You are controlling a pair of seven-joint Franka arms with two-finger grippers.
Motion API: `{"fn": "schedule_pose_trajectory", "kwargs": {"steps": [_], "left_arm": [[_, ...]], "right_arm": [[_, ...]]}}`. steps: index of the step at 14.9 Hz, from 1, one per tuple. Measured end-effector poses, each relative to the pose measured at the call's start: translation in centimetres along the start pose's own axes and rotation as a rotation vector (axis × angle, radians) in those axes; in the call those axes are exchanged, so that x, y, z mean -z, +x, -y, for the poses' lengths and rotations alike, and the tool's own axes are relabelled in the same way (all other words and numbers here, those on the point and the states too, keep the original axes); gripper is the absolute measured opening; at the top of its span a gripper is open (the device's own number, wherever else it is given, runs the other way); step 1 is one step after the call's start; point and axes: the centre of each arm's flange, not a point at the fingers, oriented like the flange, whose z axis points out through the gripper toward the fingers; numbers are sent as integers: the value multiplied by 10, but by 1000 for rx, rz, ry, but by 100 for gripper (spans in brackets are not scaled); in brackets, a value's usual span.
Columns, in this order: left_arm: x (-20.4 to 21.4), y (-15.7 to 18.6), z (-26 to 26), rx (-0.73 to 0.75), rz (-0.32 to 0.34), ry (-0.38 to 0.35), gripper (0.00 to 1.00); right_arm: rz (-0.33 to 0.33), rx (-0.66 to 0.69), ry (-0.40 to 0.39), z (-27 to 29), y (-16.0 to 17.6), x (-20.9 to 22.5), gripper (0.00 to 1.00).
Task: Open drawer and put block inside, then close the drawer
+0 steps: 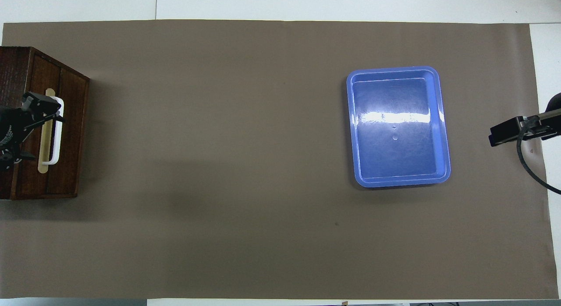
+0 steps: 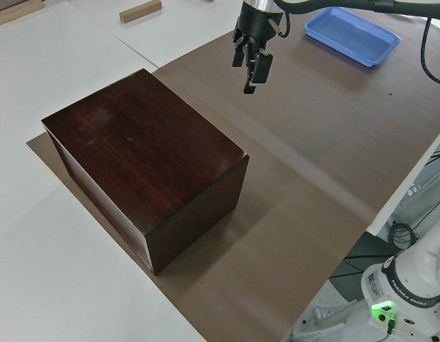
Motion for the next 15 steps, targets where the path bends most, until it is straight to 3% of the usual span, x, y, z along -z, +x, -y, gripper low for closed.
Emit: {"fn": "schedule_pose_trajectory", "kwargs": {"steps": [4, 8, 11, 15], "left_arm": [[6, -12, -11, -335, 74, 34, 100], [-2, -13, -17, -374, 130, 68, 100], [11, -4, -17, -395, 134, 35, 100], [6, 6, -12, -629, 169, 11, 100]], "right_arm": [[0, 0, 0, 0, 0, 0, 100], [0, 0, 0, 0, 0, 0, 100], [0, 0, 0, 0, 0, 0, 100], [0, -2, 0, -1, 0, 0, 100]]}}
